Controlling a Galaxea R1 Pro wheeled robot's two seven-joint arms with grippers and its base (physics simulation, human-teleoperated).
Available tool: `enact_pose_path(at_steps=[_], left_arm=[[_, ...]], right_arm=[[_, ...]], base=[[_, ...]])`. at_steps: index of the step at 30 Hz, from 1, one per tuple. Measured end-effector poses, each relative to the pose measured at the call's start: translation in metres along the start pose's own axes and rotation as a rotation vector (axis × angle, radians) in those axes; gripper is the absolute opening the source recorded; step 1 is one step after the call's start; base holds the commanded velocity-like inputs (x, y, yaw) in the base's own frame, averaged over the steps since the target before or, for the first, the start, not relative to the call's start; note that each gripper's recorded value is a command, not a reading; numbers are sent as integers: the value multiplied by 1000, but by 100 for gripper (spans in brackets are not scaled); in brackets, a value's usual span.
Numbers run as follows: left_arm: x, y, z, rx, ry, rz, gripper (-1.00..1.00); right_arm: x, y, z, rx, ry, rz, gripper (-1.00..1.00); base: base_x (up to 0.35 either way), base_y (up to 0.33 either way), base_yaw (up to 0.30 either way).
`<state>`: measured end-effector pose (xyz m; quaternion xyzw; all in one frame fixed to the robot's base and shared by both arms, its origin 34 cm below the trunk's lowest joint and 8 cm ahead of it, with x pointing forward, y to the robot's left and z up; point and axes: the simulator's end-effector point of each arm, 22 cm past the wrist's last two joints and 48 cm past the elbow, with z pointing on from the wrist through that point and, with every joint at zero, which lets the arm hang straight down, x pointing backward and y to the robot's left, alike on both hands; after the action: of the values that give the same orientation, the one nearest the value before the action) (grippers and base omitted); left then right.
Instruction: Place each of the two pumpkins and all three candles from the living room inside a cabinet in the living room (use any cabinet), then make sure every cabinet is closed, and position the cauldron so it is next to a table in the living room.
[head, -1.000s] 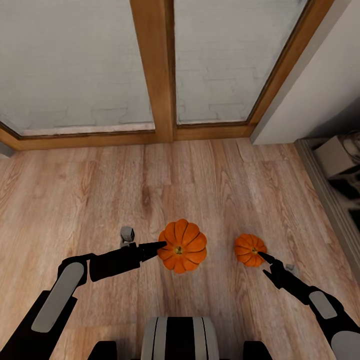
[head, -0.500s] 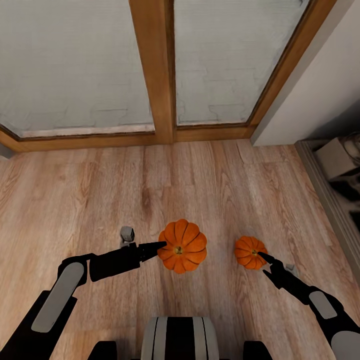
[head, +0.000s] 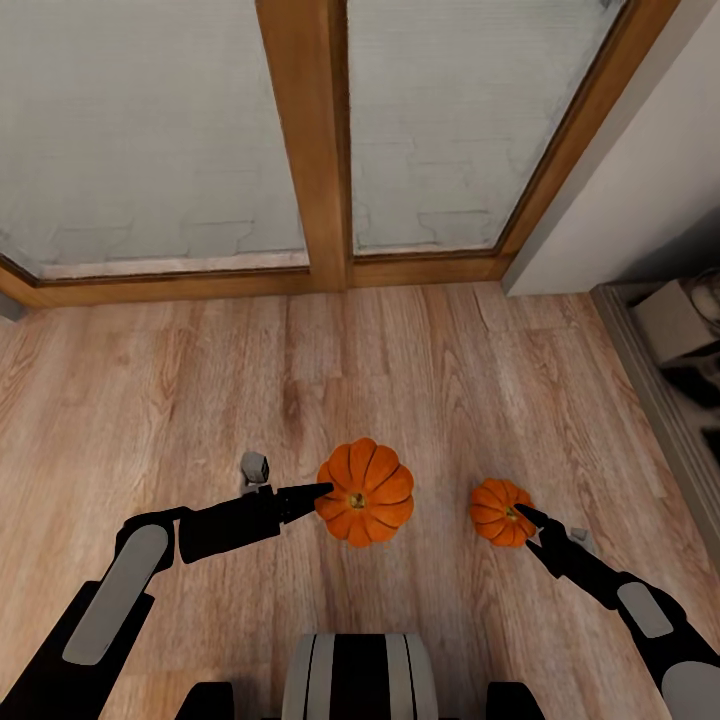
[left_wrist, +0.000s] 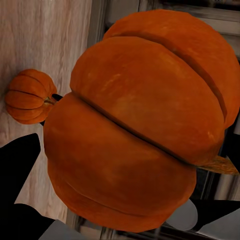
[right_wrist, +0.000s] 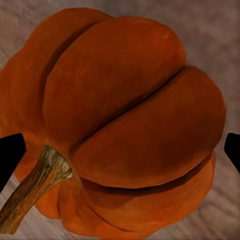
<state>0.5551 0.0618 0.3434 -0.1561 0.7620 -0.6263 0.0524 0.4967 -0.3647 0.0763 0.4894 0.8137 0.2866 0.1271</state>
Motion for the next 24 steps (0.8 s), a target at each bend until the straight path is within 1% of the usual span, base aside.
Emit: enact_pose_path(at_steps=[8, 24], left_arm=[[0, 0, 0, 0, 0, 0, -100], [0, 0, 0, 0, 0, 0, -100]], right_arm=[[0, 0, 0, 0, 1, -1, 100], [0, -1, 0, 3, 2, -1, 100]], base=[[57, 0, 0], [2, 0, 0]])
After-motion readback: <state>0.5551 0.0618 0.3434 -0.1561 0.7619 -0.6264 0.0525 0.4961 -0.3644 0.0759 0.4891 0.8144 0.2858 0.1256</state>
